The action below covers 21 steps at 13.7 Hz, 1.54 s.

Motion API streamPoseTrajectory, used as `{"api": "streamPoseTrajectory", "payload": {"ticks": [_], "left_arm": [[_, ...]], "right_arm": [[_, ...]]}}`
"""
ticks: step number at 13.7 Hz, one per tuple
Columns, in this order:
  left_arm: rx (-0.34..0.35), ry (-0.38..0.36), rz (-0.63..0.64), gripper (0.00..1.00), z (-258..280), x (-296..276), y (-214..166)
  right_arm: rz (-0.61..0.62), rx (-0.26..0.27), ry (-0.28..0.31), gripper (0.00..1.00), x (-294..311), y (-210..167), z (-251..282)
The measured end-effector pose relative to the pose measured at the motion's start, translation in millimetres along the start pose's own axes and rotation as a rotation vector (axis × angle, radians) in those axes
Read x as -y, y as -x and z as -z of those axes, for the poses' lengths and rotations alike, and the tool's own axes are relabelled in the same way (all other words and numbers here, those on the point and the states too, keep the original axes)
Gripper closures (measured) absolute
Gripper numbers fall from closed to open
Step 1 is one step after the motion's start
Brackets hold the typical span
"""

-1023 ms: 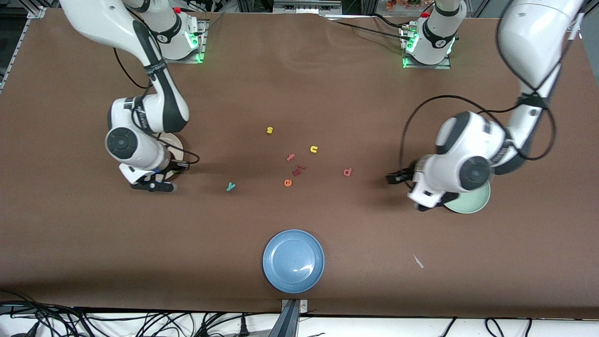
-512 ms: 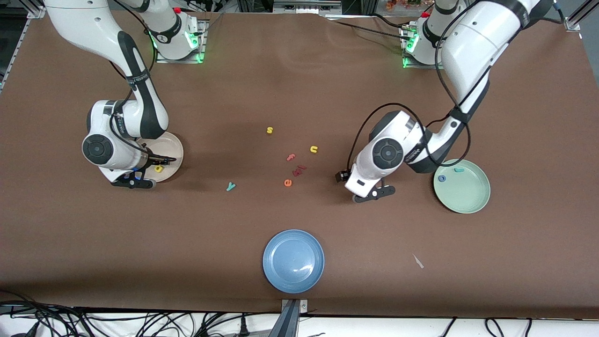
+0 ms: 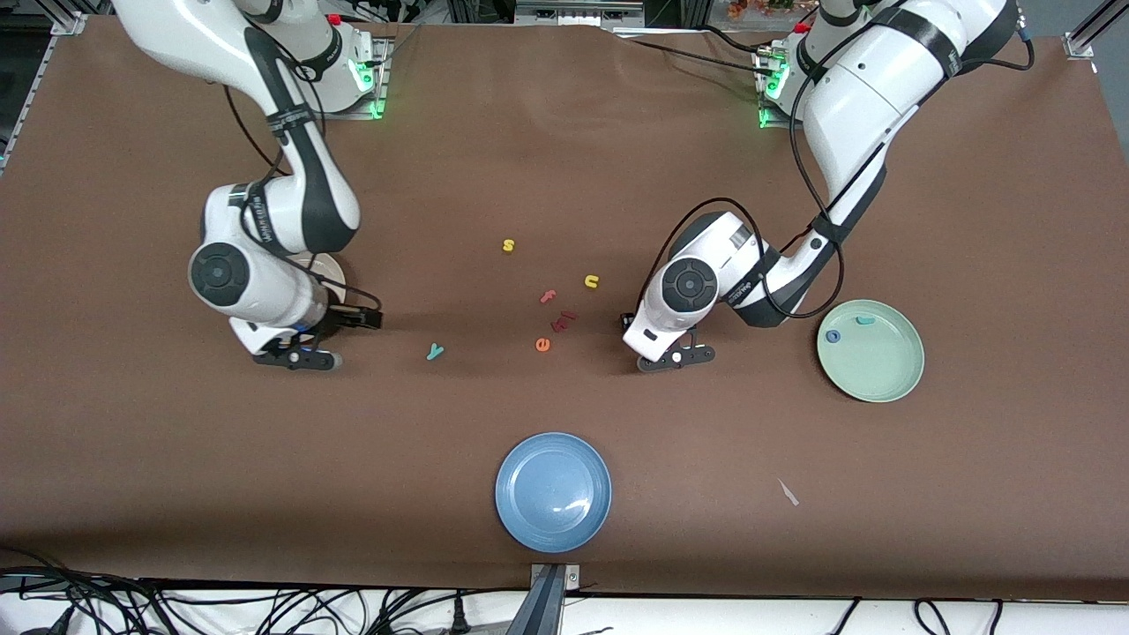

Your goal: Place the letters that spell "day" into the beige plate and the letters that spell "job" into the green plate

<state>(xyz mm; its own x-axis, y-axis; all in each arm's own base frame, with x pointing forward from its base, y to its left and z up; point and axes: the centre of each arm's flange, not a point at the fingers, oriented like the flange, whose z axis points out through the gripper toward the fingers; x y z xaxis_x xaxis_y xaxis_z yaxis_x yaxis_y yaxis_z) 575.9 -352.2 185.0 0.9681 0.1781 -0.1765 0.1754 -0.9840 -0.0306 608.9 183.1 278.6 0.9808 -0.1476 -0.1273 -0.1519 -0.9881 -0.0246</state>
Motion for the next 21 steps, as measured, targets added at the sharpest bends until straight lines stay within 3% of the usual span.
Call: {"api": "streamPoseTrajectory", "payload": {"ticks": [3, 4, 5, 6, 7, 9, 15, 16, 17, 19, 20, 21], "left_arm": [[-0.007, 0.016, 0.004, 0.18, -5.2, 0.1, -3.3], [-0.007, 0.016, 0.005, 0.26, -6.5, 0.3, -3.7], [-0.005, 0.016, 0.005, 0.33, -8.3, 0.4, -3.8], [-0.002, 0.015, 0.005, 0.33, -10.0, 0.5, -3.7], [-0.001, 0.015, 0.005, 0.39, -11.1, 0.6, -3.7], [0.001, 0.015, 0.005, 0.41, -12.5, 0.6, -3.6], [0.0, 0.017, 0.006, 0.62, -12.5, 0.1, -4.0], [0.0, 0.018, 0.006, 0.62, -12.6, 0.2, -4.0], [-0.001, 0.018, 0.006, 0.69, -12.0, 0.0, -4.2], [-0.001, 0.019, 0.007, 0.74, -11.7, 0.0, -4.4], [-0.001, 0.019, 0.008, 0.74, -11.7, 0.2, -4.7], [-0.001, 0.019, 0.009, 0.74, -11.6, 0.6, -5.0]], "right_arm": [[-0.137, -0.014, -0.014, 0.07, 39.4, -7.2, -17.3], [-0.182, -0.022, -0.016, 0.08, 52.6, -10.6, -30.2], [-0.215, -0.028, -0.014, 0.16, 66.3, -10.9, -45.2], [-0.238, -0.032, -0.01, 0.24, 79.2, -9.7, -59.6], [-0.25, -0.033, -0.006, 0.25, 89.7, -8.0, -72.5], [-0.258, -0.036, 0.0, 0.26, 97.4, -8.3, -90.3], [-0.277, -0.056, -0.003, 0.39, 88.8, -17.9, -97.5], [-0.277, -0.055, -0.002, 0.47, 89.0, -17.7, -99.1], [-0.276, -0.053, -0.001, 0.47, 89.2, -17.3, -100.7], [-0.273, -0.053, -0.001, 0.6, 90.9, -16.7, -101.3], [-0.273, -0.053, -0.001, 0.6, 91.1, -16.6, -101.5], [-0.273, -0.054, -0.002, 0.66, 91.4, -16.7, -100.9]]}}
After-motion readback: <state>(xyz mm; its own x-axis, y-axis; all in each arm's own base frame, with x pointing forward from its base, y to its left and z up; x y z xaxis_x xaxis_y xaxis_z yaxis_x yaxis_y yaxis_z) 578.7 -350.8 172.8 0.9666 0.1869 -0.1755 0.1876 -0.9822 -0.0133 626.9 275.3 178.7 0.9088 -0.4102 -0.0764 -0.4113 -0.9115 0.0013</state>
